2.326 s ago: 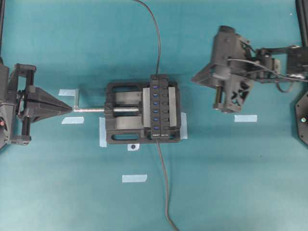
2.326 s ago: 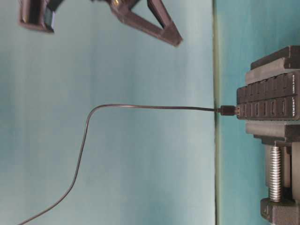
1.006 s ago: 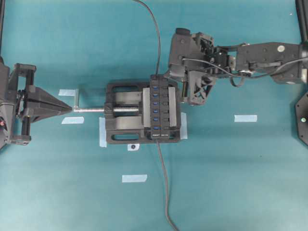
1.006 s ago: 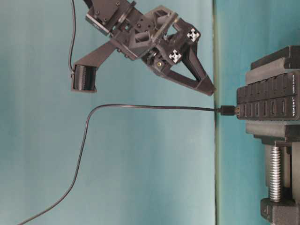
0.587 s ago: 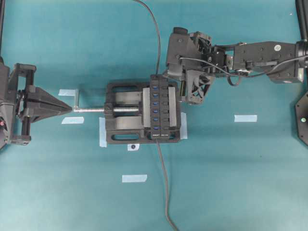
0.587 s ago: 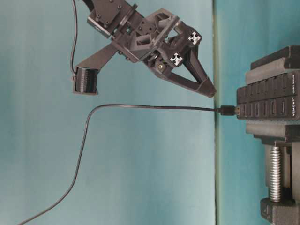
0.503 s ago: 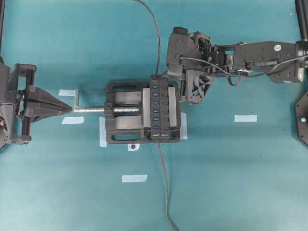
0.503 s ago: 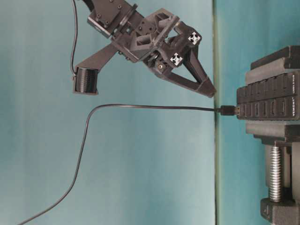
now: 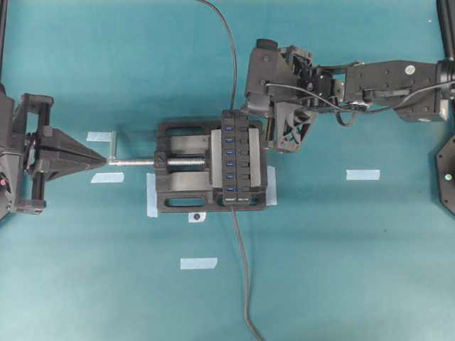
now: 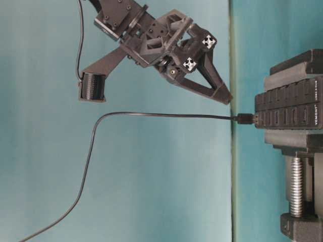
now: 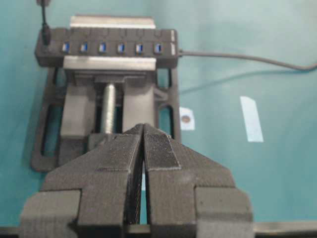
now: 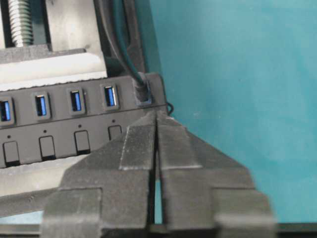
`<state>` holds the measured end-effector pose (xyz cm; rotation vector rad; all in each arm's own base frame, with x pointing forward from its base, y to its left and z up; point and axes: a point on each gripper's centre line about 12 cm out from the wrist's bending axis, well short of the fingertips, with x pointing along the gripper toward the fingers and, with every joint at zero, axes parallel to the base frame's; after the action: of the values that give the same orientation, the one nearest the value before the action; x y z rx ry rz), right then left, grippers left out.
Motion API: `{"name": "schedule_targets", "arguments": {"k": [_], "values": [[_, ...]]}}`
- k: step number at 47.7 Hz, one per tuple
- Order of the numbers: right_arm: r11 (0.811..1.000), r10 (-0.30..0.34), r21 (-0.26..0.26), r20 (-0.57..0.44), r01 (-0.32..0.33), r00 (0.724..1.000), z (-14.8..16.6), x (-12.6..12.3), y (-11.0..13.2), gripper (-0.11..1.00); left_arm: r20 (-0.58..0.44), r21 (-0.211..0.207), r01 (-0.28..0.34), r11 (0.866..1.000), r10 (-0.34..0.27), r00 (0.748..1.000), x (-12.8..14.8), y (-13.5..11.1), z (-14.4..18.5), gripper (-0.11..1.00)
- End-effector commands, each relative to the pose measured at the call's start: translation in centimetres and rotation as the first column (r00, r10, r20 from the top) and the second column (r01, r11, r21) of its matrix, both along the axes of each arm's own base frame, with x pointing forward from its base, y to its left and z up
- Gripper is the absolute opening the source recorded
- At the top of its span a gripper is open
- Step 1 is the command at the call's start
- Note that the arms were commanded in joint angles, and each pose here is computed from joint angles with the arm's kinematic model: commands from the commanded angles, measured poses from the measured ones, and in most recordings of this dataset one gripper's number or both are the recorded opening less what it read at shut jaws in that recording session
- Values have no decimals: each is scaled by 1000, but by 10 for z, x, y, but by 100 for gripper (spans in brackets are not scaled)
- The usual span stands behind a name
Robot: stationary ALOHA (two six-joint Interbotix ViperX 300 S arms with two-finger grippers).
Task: Insert the USB into the second port from the front of the fixed hub.
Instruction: 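Lower the right gripper and close it on the black USB cable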
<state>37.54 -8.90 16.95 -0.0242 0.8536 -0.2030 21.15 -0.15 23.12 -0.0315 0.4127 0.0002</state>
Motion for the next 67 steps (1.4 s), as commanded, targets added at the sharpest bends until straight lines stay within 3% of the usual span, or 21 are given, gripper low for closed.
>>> {"name": "schedule_targets", "arguments": {"k": [1,6,16,18,27,67], "values": [[1000,-2,-10,45,2,999,13,6,-3,12,23,4,3,1000,-3,1000,3,0,8,0],[1000,-3,-9,39,3,999,10,6,-4,31,25,3,3,1000,-3,1000,3,0,8,0],[1000,0,-4,37,1,999,6,11,-3,86,26,3,3,1000,-3,1000,3,0,9,0],[1000,1,-3,41,-1,999,7,13,-2,93,28,3,3,1000,-3,1000,4,0,10,0],[1000,4,-7,55,-4,999,10,18,-3,88,31,1,2,1000,-2,1000,4,0,10,0],[1000,10,-5,90,-10,996,3,26,-3,88,26,3,2,1000,-3,1000,3,0,9,0]]}}
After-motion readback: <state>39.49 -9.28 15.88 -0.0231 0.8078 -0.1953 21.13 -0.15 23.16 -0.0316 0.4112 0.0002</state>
